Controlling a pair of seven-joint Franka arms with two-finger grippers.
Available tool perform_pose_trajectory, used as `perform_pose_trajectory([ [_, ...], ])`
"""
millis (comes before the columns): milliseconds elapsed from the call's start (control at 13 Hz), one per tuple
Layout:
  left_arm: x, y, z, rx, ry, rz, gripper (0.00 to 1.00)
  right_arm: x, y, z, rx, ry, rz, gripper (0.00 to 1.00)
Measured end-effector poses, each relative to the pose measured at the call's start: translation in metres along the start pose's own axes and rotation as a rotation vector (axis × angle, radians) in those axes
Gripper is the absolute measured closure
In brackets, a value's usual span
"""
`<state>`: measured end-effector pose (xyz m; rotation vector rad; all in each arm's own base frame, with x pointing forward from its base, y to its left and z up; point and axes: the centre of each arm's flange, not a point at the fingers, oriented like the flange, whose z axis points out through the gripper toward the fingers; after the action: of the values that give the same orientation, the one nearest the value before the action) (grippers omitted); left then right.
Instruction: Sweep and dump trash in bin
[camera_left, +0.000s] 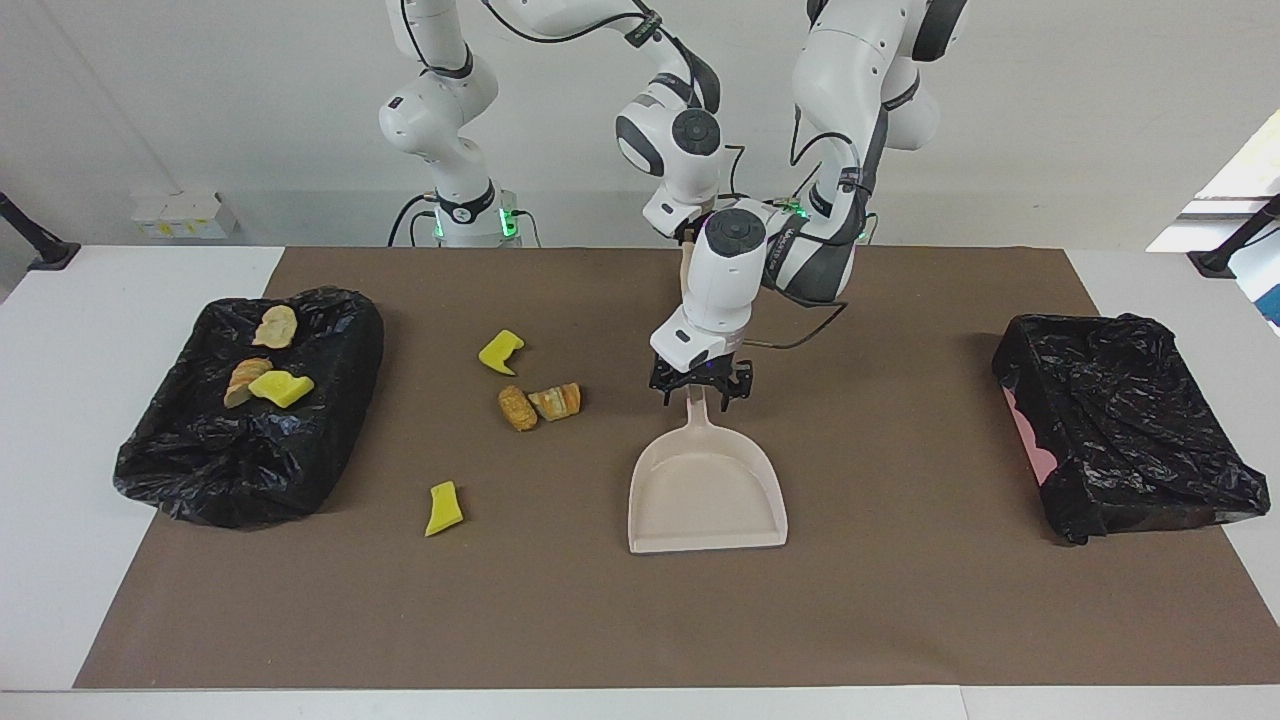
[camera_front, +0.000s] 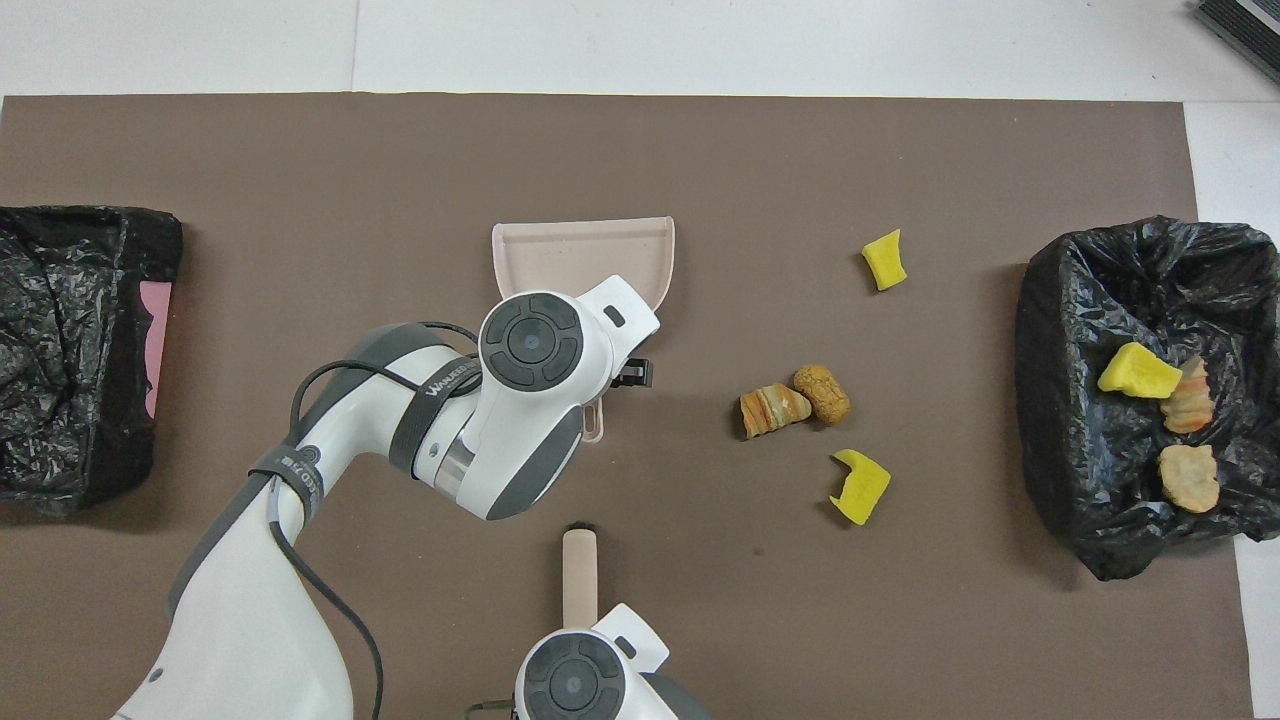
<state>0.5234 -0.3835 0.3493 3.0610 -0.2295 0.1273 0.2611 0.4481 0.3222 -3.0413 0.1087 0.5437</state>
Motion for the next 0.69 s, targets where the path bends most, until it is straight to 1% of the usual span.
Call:
perform_pose_trajectory([
  [154, 0.001, -0.001, 0.000, 0.001, 0.000, -0.003, 0.38, 0.015, 0.009, -0.010, 0.007, -0.007, 0.067, 0.75],
  [232, 0.001, -0.001, 0.000, 0.001, 0.000, -0.004, 0.49, 0.024, 0.017, -0.019, 0.001, -0.015, 0.087, 0.75],
  [309, 0.001, -0.002, 0.000, 0.002, 0.000, -0.006, 0.63, 0.033, 0.027, -0.031, -0.009, -0.014, 0.101, 0.75],
  [386, 0.001, -0.003, -0.001, 0.002, 0.000, -0.008, 0.68, 0.043, 0.040, -0.047, -0.016, -0.006, 0.118, 0.75],
  [540, 0.002, -0.005, -0.005, 0.003, 0.002, -0.007, 0.68, 0.062, 0.073, -0.085, -0.006, 0.004, 0.160, 0.75],
  [695, 0.006, -0.014, -0.019, 0.005, 0.012, 0.023, 0.68, 0.081, 0.108, -0.115, -0.009, 0.018, 0.171, 0.75],
])
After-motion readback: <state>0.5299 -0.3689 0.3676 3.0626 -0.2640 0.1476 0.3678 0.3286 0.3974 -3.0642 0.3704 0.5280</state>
